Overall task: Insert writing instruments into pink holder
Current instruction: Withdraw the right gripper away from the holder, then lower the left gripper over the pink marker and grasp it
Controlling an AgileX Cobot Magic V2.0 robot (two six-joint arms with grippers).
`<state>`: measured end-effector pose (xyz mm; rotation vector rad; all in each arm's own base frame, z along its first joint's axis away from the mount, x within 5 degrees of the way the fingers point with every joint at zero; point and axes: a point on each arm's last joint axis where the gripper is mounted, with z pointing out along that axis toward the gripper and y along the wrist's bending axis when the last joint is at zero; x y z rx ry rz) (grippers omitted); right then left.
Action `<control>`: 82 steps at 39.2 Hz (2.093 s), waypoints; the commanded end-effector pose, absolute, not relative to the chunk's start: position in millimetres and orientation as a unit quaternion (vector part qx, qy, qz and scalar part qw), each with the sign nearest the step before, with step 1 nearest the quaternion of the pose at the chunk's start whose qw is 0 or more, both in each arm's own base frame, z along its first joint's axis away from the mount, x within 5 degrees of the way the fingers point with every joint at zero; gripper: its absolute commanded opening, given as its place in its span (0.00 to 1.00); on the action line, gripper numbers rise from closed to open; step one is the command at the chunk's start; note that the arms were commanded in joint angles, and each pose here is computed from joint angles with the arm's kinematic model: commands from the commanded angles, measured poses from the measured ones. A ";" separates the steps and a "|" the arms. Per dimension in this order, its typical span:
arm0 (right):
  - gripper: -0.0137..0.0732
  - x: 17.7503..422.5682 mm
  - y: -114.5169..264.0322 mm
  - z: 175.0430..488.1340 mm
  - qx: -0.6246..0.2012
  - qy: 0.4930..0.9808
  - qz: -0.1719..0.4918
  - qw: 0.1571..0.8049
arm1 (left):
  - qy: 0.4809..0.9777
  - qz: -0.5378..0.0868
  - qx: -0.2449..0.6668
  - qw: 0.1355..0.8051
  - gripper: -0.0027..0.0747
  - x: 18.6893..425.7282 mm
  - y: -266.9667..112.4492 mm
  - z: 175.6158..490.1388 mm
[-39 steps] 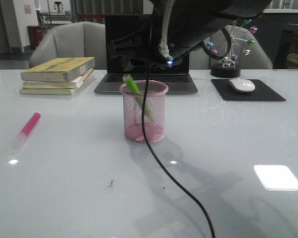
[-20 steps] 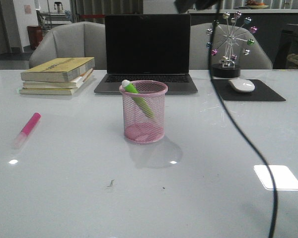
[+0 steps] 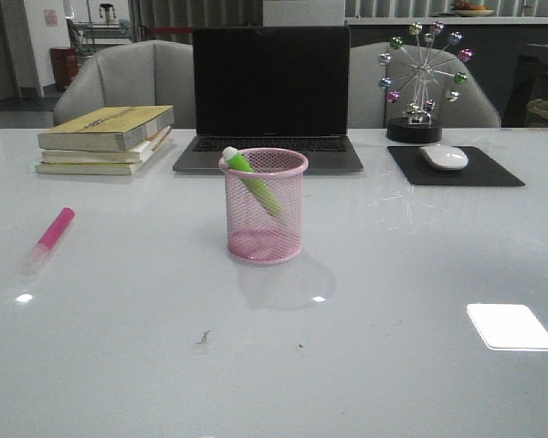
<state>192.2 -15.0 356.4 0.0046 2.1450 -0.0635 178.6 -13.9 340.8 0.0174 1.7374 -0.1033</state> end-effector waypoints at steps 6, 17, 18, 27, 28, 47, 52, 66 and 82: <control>0.56 153.5 -17.9 338.8 0.014 0.874 -0.041 0.485 | 0.734 -0.050 0.005 0.678 0.53 178.5 -14.4 359.0; 0.56 145.8 -10.7 316.7 0.014 0.875 -0.014 0.485 | 0.748 -0.050 0.007 0.662 0.53 178.0 -14.7 356.8; 0.56 146.4 -9.1 317.6 0.009 0.872 -0.012 0.489 | 0.747 -0.051 0.007 0.663 0.53 178.6 -14.8 358.7; 0.56 147.7 -3.3 318.7 -0.008 0.868 -0.003 0.496 | 0.796 -0.068 -0.003 0.602 0.53 218.8 -20.1 376.9; 0.56 147.7 -3.3 318.7 -0.008 0.868 -0.003 0.496 | 0.803 -0.071 -0.004 0.591 0.53 224.0 -21.0 377.7; 0.56 147.7 -3.2 318.7 -0.008 0.868 -0.002 0.496 | 0.909 -0.070 0.015 0.410 0.53 361.9 -36.3 359.1; 0.56 147.7 -3.2 318.7 -0.008 0.868 -0.002 0.496 | 0.921 -0.070 0.016 0.382 0.53 390.7 -39.0 344.5; 0.56 147.5 -3.2 318.4 -0.008 0.869 -0.002 0.494 | 0.949 -0.074 0.011 0.307 0.53 428.6 -43.4 285.6; 0.56 147.4 -3.2 318.3 -0.008 0.869 -0.002 0.494 | 0.966 -0.079 0.043 0.242 0.53 439.1 -75.7 234.0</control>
